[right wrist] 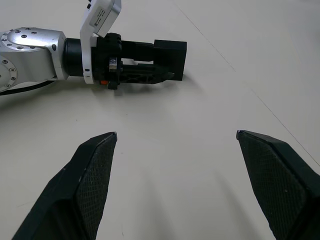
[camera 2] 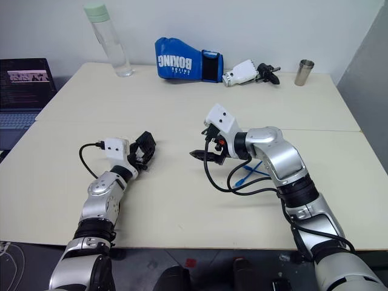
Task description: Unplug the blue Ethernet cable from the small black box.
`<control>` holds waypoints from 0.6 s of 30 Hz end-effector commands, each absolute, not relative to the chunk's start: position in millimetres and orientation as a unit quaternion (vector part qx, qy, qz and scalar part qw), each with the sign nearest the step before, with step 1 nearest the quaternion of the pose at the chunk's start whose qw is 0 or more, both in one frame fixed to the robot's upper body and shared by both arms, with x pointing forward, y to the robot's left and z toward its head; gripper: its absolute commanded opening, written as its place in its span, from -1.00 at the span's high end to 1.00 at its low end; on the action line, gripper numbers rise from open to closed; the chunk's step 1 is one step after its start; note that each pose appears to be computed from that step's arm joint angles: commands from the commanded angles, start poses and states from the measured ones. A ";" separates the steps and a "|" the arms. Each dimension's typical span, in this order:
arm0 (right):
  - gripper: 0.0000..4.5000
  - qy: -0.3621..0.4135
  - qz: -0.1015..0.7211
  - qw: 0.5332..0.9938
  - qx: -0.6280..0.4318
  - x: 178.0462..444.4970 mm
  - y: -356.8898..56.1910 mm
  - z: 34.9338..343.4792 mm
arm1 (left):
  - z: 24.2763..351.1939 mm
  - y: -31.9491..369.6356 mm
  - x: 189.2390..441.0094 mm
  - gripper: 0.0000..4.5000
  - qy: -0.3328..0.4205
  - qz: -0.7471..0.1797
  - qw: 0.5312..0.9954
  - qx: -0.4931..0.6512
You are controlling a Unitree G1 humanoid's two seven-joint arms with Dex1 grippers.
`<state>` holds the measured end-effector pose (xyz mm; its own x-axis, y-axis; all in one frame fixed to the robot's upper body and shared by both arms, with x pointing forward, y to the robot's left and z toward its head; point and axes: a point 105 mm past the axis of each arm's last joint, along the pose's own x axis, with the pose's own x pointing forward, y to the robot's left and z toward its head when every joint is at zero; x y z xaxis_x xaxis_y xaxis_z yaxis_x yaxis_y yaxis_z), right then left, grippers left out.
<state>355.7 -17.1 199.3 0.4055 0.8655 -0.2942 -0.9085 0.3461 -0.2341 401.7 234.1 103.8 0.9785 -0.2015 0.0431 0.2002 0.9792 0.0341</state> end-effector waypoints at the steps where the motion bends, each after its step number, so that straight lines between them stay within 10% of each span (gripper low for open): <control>1: -0.80 0.038 0.554 0.810 -0.189 350.0 -12.8 211.1 | 114.4 239.7 400.6 -0.67 -0.039 -0.098 0.994 0.014; 4: -0.80 0.038 0.554 0.810 -0.189 349.6 -12.5 211.1 | 114.3 241.2 396.9 -0.92 -0.038 -0.101 0.994 0.024; 18: -0.80 0.039 0.554 0.811 -0.182 336.9 -40.7 212.2 | 159.0 250.0 333.5 -0.92 -0.029 -0.185 0.973 0.132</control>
<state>344.7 -35.8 194.1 0.3937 0.8633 -0.3157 -0.9156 0.3380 -0.2175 337.6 253.8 137.0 0.9441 -0.3290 -0.0207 0.3240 0.9144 0.2427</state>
